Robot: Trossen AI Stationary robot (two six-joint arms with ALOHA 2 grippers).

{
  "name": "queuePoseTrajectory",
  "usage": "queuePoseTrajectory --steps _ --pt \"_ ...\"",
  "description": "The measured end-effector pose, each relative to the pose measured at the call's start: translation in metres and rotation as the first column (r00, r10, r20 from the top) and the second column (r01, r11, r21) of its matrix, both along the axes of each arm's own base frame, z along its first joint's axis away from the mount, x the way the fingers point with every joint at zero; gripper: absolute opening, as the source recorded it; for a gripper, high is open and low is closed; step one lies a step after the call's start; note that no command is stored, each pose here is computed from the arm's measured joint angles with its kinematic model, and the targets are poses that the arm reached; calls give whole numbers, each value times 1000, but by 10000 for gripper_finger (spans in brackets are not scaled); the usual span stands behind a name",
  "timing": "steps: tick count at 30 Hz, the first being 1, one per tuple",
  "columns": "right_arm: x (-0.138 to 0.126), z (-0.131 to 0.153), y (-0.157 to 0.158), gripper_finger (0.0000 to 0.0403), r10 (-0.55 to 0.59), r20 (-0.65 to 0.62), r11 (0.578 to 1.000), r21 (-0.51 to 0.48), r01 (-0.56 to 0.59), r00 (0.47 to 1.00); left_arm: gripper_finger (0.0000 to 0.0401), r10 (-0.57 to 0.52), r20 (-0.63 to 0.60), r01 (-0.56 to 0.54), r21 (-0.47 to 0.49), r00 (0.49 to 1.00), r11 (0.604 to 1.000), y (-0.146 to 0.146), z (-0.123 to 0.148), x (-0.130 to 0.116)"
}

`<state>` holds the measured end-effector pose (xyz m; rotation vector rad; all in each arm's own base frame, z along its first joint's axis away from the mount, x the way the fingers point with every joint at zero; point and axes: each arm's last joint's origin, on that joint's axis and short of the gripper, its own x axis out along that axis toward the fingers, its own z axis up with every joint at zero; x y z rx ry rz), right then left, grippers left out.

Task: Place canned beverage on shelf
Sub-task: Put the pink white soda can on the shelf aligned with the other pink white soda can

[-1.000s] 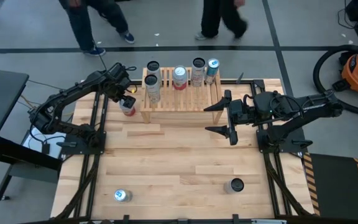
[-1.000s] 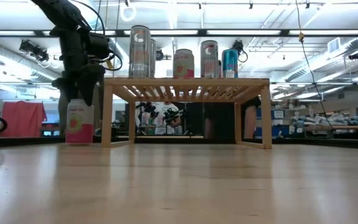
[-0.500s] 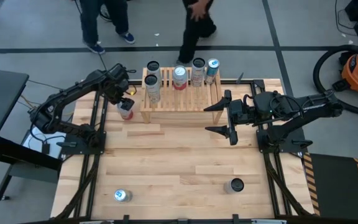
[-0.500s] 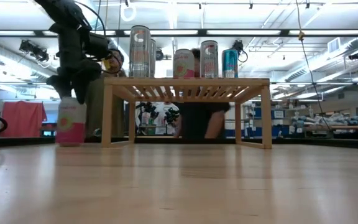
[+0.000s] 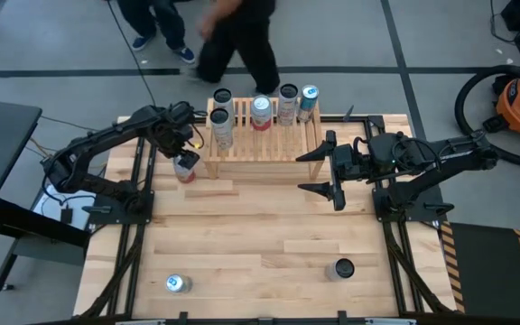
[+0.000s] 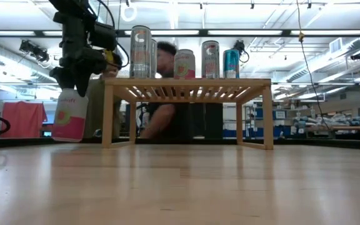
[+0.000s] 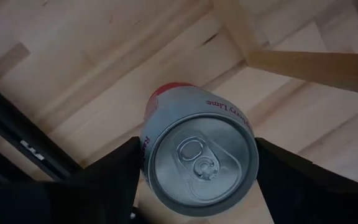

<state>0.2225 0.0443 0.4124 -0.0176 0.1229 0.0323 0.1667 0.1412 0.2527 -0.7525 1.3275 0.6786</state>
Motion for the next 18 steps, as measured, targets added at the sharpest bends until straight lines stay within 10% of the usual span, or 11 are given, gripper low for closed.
queuePoseTrajectory --steps 18 --pt "0 0 0 323 0 0 1000 0 0 1000 279 -4 29 3 21 1000 1000 -42 22 -3"
